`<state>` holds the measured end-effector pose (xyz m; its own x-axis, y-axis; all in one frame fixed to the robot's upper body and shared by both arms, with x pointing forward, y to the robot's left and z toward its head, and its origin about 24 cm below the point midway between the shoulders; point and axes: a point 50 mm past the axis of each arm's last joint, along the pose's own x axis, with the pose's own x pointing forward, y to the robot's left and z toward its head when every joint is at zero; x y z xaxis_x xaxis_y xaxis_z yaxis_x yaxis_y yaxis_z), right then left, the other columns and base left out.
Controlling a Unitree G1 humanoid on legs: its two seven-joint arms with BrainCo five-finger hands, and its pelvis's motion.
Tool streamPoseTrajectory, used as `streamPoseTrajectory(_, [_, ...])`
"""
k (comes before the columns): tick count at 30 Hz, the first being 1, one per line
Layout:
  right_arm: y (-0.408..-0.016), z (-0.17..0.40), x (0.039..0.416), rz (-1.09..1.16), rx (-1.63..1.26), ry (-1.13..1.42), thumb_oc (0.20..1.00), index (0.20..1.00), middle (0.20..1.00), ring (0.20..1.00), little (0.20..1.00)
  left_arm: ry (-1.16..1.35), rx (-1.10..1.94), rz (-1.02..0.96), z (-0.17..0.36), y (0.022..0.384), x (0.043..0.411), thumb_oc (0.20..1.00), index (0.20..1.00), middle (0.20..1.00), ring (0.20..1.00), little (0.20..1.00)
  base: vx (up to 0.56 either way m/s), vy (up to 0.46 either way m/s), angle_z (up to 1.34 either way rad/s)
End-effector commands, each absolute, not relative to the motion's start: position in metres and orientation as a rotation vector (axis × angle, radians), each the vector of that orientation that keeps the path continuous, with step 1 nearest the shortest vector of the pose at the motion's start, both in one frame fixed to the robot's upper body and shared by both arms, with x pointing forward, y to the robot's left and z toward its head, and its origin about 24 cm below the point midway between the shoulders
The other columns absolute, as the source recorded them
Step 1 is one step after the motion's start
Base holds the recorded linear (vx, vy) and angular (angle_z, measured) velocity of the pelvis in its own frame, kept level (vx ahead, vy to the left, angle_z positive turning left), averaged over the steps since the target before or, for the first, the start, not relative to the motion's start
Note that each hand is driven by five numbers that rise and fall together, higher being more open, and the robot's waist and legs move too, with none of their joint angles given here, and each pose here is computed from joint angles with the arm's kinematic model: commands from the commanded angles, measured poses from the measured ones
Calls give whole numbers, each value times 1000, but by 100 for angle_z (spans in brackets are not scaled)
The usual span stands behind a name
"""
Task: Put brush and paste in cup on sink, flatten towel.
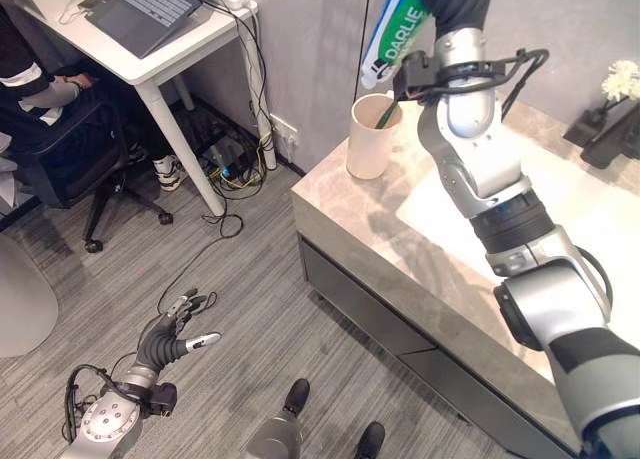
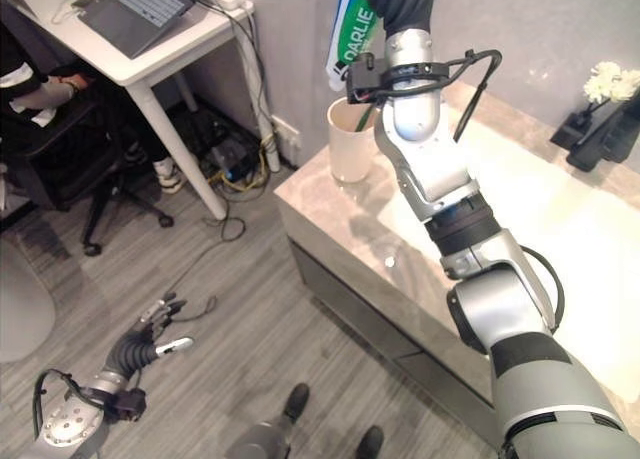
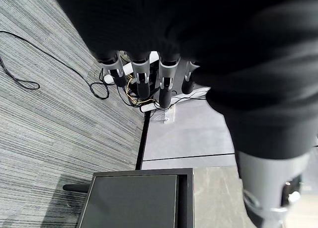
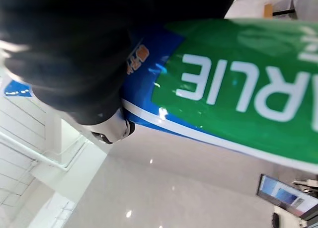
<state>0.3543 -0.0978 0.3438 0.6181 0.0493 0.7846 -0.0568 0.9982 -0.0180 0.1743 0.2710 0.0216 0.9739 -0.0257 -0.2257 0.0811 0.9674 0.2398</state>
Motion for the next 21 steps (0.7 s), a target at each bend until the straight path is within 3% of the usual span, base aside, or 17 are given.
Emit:
streamPoseTrajectory(1, [-102,365,344,63,-7,-999,200,200,200,200,200,167,273,-78,33,270,177,1000,1000,1000,1000,1000,0,0,0])
streamPoseTrajectory(21, [-110,357,354,13,-23,-948,200,200,200,200,200,155,250,-81,33,265,177,1000,1000,1000,1000,1000,0,2,0])
